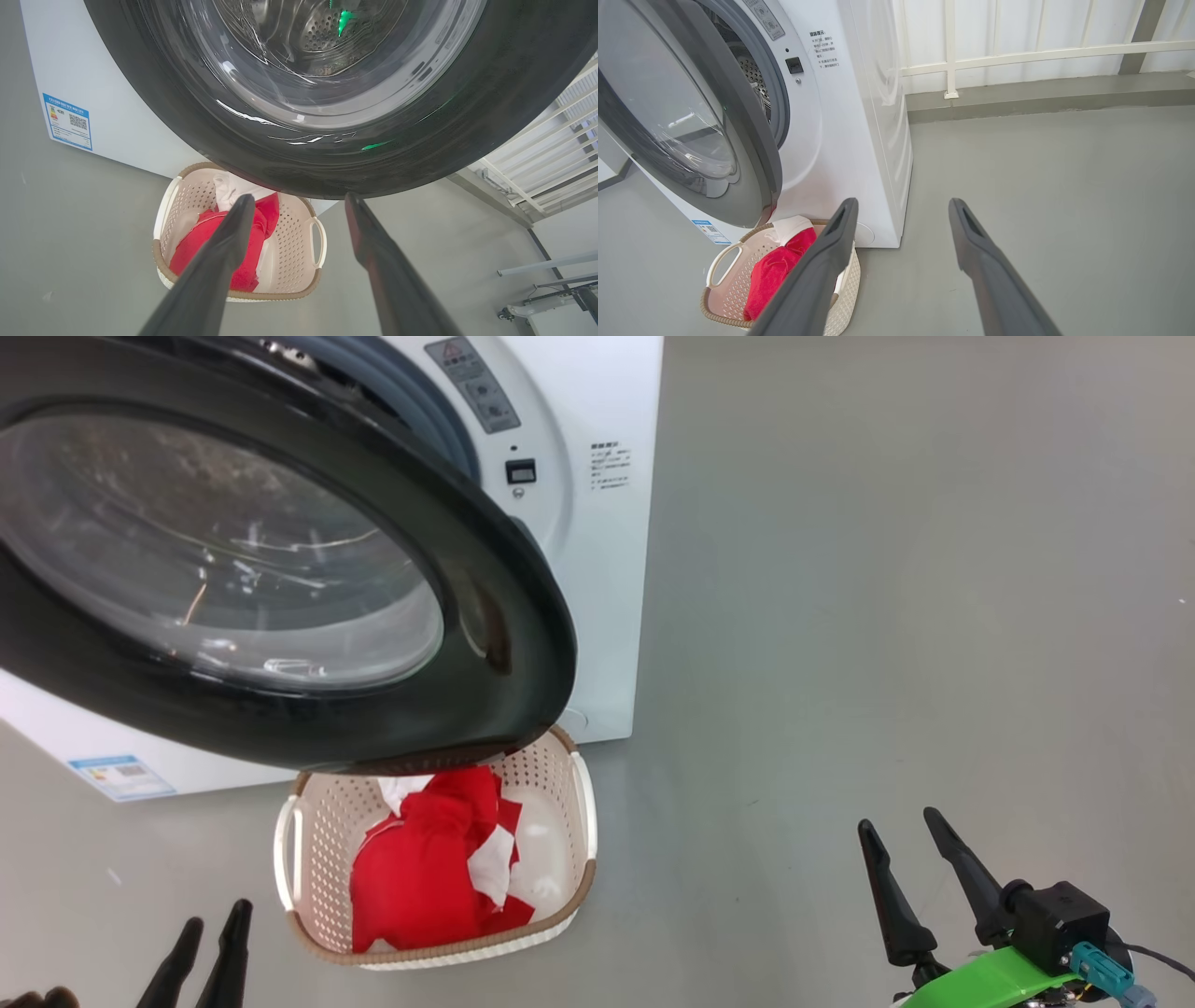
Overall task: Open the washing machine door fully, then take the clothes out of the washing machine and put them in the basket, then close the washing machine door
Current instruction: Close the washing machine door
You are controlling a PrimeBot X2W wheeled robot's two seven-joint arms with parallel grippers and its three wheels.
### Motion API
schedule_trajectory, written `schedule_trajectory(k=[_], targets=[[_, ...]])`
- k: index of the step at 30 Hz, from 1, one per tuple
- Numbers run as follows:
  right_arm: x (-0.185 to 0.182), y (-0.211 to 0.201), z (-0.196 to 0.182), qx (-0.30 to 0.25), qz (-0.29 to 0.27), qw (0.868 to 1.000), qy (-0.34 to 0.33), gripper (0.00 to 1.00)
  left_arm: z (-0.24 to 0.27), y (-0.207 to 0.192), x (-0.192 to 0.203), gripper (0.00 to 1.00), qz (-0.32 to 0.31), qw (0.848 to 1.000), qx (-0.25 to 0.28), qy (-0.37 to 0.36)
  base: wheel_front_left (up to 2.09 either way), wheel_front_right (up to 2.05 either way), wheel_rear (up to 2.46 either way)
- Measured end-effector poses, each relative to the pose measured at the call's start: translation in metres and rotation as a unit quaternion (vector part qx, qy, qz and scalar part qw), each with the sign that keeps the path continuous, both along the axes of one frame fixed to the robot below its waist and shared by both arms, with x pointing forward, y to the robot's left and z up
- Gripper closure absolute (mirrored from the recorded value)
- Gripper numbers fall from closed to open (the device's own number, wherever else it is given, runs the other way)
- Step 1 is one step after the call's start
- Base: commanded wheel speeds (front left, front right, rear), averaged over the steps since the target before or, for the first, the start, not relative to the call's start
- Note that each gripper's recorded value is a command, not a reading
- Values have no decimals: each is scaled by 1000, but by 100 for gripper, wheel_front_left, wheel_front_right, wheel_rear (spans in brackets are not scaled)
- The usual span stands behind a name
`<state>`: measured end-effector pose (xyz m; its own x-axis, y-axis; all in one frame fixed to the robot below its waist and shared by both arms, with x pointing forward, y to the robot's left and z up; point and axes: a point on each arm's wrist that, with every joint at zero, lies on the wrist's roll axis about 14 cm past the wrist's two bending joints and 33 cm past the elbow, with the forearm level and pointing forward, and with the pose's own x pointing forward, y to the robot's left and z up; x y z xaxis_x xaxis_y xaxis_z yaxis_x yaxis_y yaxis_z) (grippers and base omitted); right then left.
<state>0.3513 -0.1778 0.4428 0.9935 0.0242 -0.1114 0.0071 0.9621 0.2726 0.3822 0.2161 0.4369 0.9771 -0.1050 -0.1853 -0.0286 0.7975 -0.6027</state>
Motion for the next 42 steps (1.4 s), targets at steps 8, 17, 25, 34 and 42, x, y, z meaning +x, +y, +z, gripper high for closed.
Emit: schedule_trajectory(k=[8,17,25,34,42], targets=[[-8,-8,5,-4,-12,1000,-6,0,1,7,-7,0,13,997,71,-19,0,0,0],[-15,-9,4,-3,-15,1000,-5,0,16,9,-12,0,23,990,132,-51,0,0,0],[-22,-9,3,-6,-11,1000,-3,0,30,15,-17,0,42,981,173,-74,0,0,0],[-22,-9,6,-7,-9,1000,-8,0,26,24,-27,0,63,980,179,-66,0,0,0],[-21,-7,6,-7,-7,1000,-8,0,22,24,-31,0,63,979,186,-59,0,0,0]])
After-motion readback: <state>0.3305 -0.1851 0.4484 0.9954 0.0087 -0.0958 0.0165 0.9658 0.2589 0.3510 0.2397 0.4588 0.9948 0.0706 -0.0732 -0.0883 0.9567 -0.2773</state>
